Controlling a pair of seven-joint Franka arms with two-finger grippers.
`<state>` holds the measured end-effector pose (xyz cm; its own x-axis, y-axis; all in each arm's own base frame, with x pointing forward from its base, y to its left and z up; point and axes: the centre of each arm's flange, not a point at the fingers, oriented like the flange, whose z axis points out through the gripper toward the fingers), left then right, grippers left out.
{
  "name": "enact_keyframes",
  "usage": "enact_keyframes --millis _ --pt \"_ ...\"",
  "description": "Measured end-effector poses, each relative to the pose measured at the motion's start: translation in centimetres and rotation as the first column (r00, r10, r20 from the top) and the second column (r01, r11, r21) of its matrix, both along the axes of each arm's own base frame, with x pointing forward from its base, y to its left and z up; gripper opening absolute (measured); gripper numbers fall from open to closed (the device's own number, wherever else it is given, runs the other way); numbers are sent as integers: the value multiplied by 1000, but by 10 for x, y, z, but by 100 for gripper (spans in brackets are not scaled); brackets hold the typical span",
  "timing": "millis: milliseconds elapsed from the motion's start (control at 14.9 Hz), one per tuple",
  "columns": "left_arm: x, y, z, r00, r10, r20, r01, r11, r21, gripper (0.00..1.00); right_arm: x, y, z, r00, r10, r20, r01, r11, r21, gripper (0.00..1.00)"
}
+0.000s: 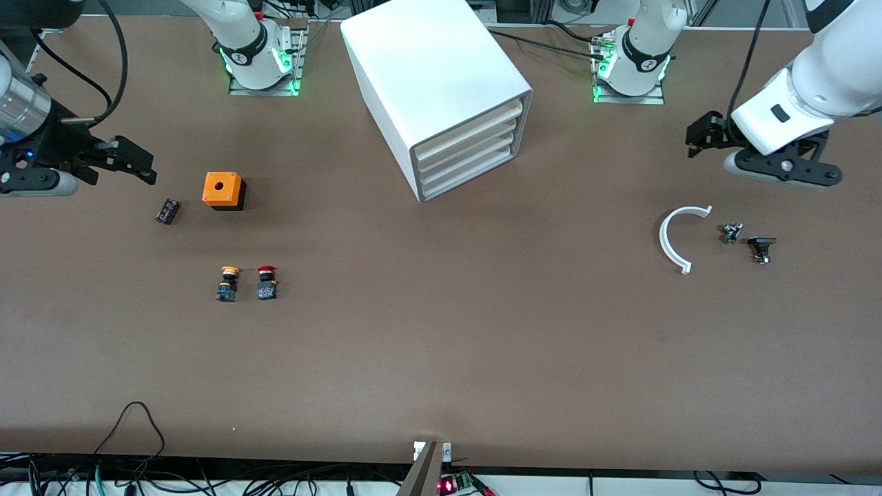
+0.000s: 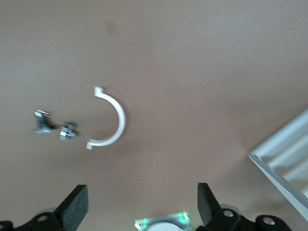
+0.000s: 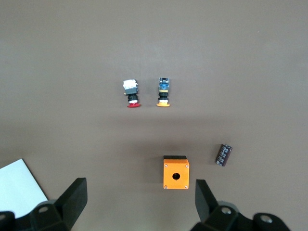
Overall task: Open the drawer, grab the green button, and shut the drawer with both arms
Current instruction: 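Reach the left gripper to the drawer front while the right gripper advances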
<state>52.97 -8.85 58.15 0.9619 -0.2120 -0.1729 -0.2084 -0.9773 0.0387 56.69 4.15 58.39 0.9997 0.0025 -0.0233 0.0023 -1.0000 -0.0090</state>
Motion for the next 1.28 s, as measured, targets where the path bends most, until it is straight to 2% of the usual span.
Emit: enact_keyframes --millis 202,404,673,874,1009,1076,1278 --pt "-6 -16 -18 992 -6 -125 -9 993 -117 100 9 -2 -31 999 -5 -33 4 1000 -5 100" --pt "-6 -29 -37 974 -23 -227 -28 975 -222 100 16 -1 -61 1000 -5 -28 4 1000 -6 100" --pt "0 -53 -64 938 -60 -343 -84 917 -391 100 23 -1 -102 998 -4 -61 3 1000 -10 100" --pt "12 -74 -103 899 -114 -423 -128 855 -503 100 31 2 -124 997 -1 -76 0 1000 -12 100" --pt "20 -88 -135 877 -204 -435 -115 791 -602 100 34 6 -135 996 4 -85 -5 1000 -12 100" --pt "25 -93 -153 871 -247 -425 -110 745 -658 100 36 7 -138 996 5 -88 -6 1000 -11 100" --pt "37 -103 -209 888 -305 -345 -84 629 -773 100 38 10 -149 997 7 -80 -7 1000 -9 100"
